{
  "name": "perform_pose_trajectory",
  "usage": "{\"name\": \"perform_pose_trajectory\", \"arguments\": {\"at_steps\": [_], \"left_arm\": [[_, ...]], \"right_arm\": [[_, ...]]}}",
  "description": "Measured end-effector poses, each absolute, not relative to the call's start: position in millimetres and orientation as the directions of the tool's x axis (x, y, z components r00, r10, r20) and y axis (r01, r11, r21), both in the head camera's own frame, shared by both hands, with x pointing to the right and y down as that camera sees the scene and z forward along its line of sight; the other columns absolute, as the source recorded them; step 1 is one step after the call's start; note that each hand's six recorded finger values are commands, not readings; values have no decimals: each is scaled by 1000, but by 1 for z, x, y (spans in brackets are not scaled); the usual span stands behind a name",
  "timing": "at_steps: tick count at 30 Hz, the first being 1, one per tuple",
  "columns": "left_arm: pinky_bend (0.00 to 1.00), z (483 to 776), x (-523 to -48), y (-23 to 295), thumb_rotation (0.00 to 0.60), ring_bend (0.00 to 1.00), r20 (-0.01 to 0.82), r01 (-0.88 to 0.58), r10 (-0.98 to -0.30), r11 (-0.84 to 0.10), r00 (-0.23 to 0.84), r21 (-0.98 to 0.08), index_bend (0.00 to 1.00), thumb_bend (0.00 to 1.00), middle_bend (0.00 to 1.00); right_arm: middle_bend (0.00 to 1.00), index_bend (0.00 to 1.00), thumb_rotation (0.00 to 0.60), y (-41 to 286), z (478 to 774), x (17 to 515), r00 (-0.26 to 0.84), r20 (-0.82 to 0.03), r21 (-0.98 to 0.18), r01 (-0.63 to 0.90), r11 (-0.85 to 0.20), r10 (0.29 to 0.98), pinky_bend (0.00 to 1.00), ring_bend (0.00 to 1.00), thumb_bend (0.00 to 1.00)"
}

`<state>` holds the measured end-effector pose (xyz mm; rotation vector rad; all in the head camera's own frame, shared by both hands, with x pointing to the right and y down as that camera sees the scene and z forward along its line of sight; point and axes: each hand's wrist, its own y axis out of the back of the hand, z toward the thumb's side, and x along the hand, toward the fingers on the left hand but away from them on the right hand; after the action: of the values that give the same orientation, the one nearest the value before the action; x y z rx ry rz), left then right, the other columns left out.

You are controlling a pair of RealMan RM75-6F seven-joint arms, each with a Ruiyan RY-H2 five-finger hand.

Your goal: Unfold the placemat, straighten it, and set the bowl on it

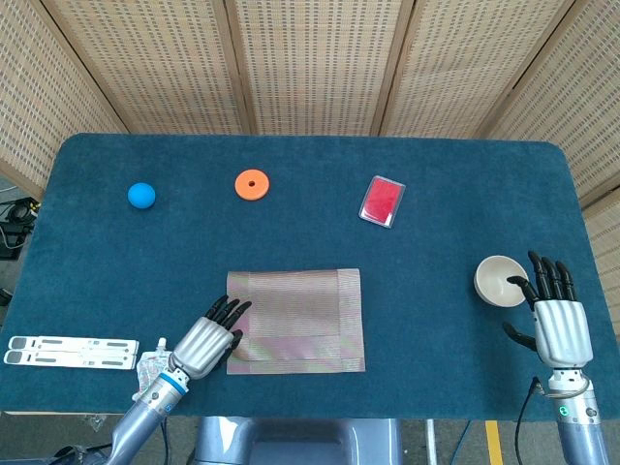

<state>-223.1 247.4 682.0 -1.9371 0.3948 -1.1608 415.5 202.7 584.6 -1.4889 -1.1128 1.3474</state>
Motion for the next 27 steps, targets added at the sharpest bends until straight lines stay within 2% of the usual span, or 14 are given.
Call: {"name": "perform_pose_trajectory", "arguments": {"at_steps": [14,27], "left_arm": [[0,668,-215,171,600,0,521,81,-703,-557,484,-827,569,511,0],[0,685,-197,77,600,0,512,71,-751,-534,416,-842,570,509,0]], "right_arm": [[0,345,600,197,577,424,11,-245,-965,89,-245,969,0,0,259],[0,350,600,191,580,438,-37,-242,-969,67,-239,970,0,0,259]]}}
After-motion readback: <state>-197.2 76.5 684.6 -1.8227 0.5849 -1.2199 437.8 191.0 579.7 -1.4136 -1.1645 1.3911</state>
